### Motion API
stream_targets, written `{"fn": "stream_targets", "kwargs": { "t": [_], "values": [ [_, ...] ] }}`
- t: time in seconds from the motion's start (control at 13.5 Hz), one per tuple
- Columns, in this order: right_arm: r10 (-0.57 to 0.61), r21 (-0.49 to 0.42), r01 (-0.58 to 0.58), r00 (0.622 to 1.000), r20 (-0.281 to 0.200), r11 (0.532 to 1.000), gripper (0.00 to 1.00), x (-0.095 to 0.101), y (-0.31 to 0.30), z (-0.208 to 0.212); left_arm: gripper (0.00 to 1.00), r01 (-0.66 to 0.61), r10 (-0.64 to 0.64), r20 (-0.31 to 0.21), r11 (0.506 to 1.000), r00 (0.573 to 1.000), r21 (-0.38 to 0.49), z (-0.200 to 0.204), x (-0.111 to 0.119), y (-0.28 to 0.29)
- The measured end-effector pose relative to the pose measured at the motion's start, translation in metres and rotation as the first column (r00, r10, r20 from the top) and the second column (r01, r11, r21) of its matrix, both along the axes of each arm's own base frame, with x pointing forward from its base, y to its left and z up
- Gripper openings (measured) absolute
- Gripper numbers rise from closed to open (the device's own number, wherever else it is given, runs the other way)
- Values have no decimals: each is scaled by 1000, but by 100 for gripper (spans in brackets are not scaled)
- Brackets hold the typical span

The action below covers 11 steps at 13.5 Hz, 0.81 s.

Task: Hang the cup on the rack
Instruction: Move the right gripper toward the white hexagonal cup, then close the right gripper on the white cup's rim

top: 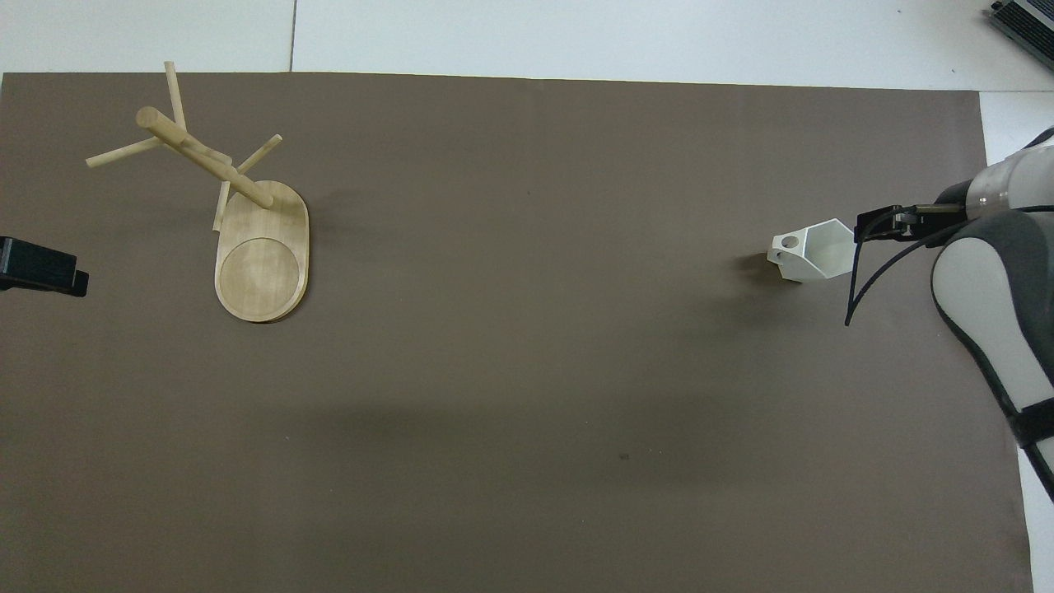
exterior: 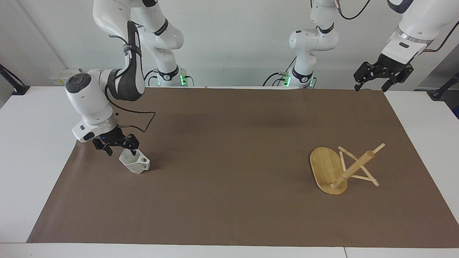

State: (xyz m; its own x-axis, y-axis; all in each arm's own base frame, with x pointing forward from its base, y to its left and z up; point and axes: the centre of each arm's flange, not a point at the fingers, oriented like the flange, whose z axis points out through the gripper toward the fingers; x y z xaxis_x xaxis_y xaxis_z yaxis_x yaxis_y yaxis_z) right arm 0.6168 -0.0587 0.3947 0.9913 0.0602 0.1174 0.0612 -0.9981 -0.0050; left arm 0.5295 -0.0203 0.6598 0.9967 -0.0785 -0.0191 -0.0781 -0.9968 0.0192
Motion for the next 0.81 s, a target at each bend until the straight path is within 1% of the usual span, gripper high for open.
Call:
{"fn": "stream_targets", "kwargs": {
  "t": [0.22,0.52,0.74,0.81],
  "values": [
    [24,-3,-24,1000,1,1000,100,-1,0,-2,100,0,0,0,1000,1000,0,0,0,0],
    [17,-7,-17,1000,24,1000,100,-2,-4,-10,100,0,0,0,1000,1000,0,0,0,0],
    [10,-8,-10,1000,26,1000,100,-4,-8,-12,100,0,0,0,1000,1000,0,0,0,0],
    [8,-9,-8,999,37,1000,100,-3,-9,-12,100,0,0,0,1000,1000,0,0,0,0]
  ]
}}
